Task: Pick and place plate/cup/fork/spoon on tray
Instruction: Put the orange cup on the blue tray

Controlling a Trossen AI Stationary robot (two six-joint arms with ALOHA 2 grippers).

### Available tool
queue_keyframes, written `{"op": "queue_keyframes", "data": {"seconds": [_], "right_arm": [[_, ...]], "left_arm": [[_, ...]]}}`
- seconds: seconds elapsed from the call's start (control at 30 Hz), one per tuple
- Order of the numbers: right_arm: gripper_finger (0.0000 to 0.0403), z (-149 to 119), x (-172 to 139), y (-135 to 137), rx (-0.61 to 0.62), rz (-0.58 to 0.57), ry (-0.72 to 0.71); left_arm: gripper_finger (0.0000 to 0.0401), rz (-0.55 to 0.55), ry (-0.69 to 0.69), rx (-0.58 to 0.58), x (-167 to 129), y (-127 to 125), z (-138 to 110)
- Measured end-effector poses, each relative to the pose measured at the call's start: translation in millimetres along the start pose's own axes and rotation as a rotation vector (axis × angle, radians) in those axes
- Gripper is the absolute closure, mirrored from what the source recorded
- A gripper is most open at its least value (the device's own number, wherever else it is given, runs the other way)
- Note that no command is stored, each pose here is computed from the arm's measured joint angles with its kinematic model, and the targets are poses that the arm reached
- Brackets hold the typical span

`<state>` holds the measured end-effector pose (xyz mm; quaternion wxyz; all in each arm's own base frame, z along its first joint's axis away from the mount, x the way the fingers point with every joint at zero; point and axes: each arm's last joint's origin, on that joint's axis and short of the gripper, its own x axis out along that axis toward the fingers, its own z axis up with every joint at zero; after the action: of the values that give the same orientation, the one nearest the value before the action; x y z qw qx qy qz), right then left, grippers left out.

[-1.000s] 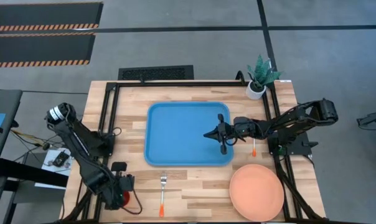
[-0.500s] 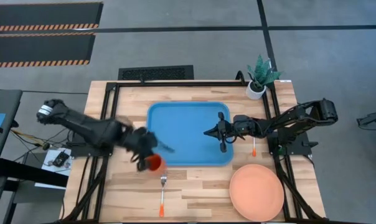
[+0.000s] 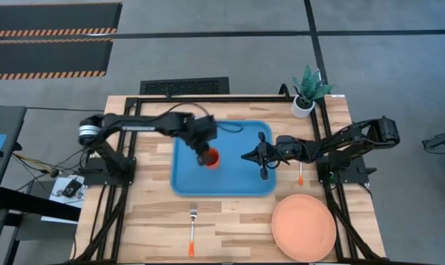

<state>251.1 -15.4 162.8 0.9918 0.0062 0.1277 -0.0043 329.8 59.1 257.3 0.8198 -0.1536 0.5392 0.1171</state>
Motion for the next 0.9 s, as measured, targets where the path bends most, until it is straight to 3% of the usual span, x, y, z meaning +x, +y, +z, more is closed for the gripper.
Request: {"op": "queue_keyframes", "data": {"seconds": [0.2,0.4,0.57,0.9], "right_arm": [[0.0394,0,0,0,-0.001,0.001,0.001],[0.0394,0,0,0,-0.004,0.001,0.001],[0.0394,0,0,0,-0.004,0.002,0.001],[0.0394,0,0,3,-0.007,0.012,0.005]], "left_arm": [[0.0401,-0.039,0.039,-0.052,21,13,27],[0.0401,-0.048,0.089,-0.070,42,14,29],[0.0400,-0.047,0.085,-0.077,44,17,30],[0.0342,-0.016,0.057,-0.073,44,19,33]]}}
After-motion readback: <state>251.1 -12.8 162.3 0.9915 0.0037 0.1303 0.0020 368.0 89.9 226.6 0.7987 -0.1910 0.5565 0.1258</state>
